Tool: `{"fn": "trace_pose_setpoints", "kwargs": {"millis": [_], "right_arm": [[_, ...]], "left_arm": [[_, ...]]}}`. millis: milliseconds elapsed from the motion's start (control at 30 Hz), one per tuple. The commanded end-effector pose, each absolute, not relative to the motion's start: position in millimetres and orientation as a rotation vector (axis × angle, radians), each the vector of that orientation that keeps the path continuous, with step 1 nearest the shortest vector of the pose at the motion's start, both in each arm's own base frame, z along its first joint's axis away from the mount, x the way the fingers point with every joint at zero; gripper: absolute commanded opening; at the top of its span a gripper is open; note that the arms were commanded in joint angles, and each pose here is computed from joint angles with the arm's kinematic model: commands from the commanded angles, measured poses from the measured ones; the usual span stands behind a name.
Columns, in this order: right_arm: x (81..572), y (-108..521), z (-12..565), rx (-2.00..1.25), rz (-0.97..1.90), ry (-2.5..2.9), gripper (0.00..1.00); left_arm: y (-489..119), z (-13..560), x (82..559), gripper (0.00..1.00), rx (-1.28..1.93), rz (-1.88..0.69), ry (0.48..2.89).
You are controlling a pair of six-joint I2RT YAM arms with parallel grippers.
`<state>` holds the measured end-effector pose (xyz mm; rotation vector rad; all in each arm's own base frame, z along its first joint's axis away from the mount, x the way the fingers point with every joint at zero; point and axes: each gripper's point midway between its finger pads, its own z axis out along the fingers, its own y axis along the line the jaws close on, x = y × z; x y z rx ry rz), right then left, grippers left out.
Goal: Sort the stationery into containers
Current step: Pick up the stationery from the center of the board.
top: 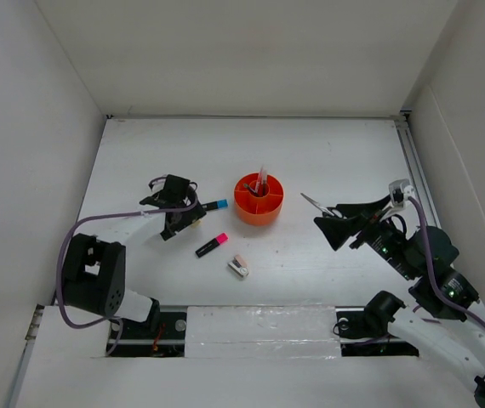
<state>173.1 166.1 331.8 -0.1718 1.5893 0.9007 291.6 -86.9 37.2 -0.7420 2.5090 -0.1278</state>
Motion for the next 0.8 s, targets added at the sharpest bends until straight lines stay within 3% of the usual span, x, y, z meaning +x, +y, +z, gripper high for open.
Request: {"fn": "trace_pose_setpoints", "kwargs": {"millis": [0,133,367,767], "right_arm": [[167.3,169.3,351.9,-0.205,0.941,1.500,0.99],[167.3,169.3,351.9,-0.205,0.941,1.500,0.99],[160.6,165.1,356.3,-0.216,0.947,1.475,0.99],[160.1,156.2,357.1,-0.200,0.913,1.462,0.99]], "left_arm": [[-99.5,58.5,314.3,0.94,-0.693,-0.188,2.459],[-101.5,61.0,321.5,0.90,-0.687,-0.161,2.463],[-102.7,47.3,320.7,0.73,-0.684,-0.097,2.531],[-100.0,28.7,309.0,0.61,-0.659,-0.054,2.600]]}}
